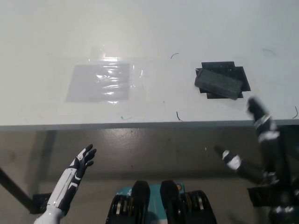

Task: A whiteboard eraser is kept on the black marked spot on the table infront of the robot and the robot uses its right hand to swipe it back and forth on the table twice to clean it

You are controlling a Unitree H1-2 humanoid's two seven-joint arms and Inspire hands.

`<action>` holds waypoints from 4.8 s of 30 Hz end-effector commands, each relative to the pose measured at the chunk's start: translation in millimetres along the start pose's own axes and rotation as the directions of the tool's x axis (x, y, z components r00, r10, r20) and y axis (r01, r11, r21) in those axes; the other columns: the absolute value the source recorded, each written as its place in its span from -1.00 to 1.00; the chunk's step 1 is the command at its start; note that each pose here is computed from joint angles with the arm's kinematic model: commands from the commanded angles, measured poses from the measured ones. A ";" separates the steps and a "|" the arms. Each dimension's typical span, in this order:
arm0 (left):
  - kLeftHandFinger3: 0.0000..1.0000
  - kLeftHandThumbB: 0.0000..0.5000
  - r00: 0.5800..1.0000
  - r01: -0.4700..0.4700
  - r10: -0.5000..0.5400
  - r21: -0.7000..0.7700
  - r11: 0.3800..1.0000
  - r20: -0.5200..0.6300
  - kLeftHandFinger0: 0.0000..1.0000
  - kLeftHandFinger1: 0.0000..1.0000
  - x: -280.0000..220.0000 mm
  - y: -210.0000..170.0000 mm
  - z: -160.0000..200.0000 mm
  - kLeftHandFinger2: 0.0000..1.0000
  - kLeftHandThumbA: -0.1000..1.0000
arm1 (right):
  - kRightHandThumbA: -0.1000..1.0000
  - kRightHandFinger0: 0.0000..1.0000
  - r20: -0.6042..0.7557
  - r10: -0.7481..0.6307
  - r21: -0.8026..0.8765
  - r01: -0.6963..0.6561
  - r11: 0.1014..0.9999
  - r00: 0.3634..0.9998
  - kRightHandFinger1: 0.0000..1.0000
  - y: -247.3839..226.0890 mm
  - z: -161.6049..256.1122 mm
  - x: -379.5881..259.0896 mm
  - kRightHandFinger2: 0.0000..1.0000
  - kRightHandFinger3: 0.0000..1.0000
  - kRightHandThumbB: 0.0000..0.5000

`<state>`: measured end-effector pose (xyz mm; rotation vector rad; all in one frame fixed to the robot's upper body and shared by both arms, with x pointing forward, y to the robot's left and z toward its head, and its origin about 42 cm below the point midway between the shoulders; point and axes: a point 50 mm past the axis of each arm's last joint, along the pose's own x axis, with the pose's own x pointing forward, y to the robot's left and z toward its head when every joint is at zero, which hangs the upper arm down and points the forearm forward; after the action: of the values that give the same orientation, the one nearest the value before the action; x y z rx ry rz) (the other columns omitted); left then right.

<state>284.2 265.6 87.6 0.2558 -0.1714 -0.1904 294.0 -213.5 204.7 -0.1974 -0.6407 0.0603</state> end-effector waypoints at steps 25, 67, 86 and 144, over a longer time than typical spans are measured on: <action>1.00 0.60 0.995 0.004 -0.004 -0.001 1.000 0.097 1.00 1.00 -9.6 6.0 7.7 1.00 1.00 | 0.94 1.00 -0.561 0.346 -0.600 -0.657 0.456 0.752 1.00 59.4 93.3 423.6 1.00 1.00 0.74; 1.00 0.50 0.996 0.001 -0.002 0.014 1.000 0.085 1.00 1.00 -23.9 3.9 1.5 1.00 1.00 | 1.00 1.00 -0.853 0.200 -0.356 -0.818 0.452 0.482 1.00 -5.9 -38.2 360.1 1.00 1.00 0.53; 1.00 0.45 0.997 0.004 -0.005 0.013 1.000 0.083 1.00 1.00 -23.4 4.0 2.3 1.00 1.00 | 1.00 1.00 -0.898 0.214 -0.257 -0.855 0.451 0.383 1.00 -17.2 -73.7 326.4 1.00 1.00 0.40; 1.00 0.43 0.996 0.025 -0.027 0.029 0.999 0.090 1.00 1.00 -18.1 5.8 7.8 1.00 1.00 | 0.39 -0.31 -0.661 0.105 -0.497 -0.538 0.681 0.743 -0.17 -26.1 -81.7 323.8 -0.17 -0.68 0.11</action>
<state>262.0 269.1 79.0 0.2542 -0.2036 -0.2038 586.6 -216.9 269.5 -1.0485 0.3382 0.3147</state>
